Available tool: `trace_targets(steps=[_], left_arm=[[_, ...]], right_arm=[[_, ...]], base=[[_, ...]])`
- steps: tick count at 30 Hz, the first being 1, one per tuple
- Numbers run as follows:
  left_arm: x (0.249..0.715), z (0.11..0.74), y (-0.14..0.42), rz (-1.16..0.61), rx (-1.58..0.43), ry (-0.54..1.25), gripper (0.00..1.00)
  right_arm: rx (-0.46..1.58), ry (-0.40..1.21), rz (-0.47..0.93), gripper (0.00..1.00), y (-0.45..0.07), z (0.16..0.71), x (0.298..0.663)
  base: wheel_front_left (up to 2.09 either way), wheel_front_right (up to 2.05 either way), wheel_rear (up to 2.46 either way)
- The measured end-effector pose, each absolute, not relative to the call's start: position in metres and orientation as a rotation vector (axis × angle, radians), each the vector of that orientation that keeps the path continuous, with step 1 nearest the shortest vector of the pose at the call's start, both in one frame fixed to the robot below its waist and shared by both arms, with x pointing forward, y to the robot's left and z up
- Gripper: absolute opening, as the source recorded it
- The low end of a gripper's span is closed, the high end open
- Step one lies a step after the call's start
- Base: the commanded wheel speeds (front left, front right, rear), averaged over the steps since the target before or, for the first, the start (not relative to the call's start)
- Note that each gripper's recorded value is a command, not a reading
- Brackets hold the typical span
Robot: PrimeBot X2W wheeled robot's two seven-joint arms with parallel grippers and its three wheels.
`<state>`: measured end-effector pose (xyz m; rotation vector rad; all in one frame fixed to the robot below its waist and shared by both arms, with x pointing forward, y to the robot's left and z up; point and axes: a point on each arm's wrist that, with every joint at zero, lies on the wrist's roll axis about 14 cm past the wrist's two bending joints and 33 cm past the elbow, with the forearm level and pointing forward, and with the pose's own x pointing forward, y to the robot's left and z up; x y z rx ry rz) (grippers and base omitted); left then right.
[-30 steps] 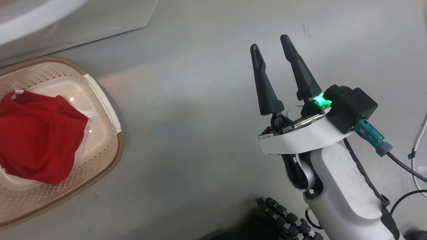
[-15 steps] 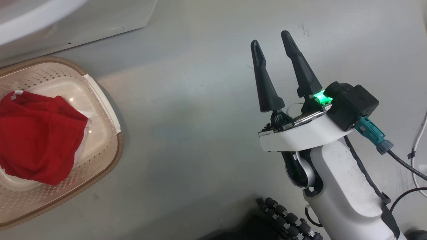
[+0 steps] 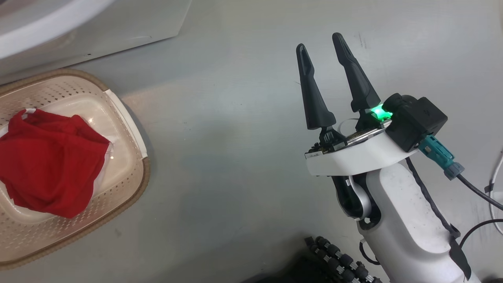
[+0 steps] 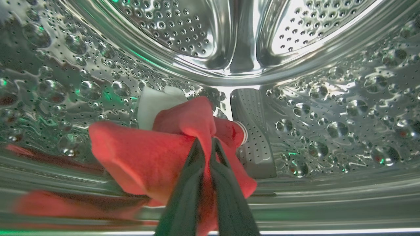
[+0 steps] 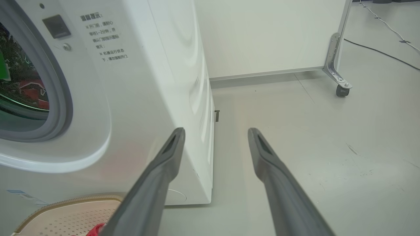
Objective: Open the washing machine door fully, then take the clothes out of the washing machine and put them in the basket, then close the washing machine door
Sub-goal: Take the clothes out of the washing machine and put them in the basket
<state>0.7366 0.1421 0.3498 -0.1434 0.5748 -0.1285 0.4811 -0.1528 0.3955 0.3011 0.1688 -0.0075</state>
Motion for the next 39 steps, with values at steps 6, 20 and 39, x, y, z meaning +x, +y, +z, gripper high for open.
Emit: trace_targets(steps=[6, 20, 39], left_arm=[[0.730, 0.354, 0.138, -0.125, -0.190, 0.497, 0.00], [0.709, 0.405, 0.116, -0.190, -0.256, 0.216, 0.00], [0.626, 0.447, 0.117, -0.183, -0.313, 0.008, 0.00]], right_arm=[[0.295, 0.162, 0.000, 1.00, -0.151, 0.398, 0.482], [0.260, 0.131, 0.029, 1.00, -0.144, 0.410, 0.484], [0.227, 0.111, 0.064, 1.00, -0.129, 0.423, 0.473]], base=[[0.00, 0.00, 0.00], [0.00, 0.00, 0.00], [0.00, 0.00, 0.00]])
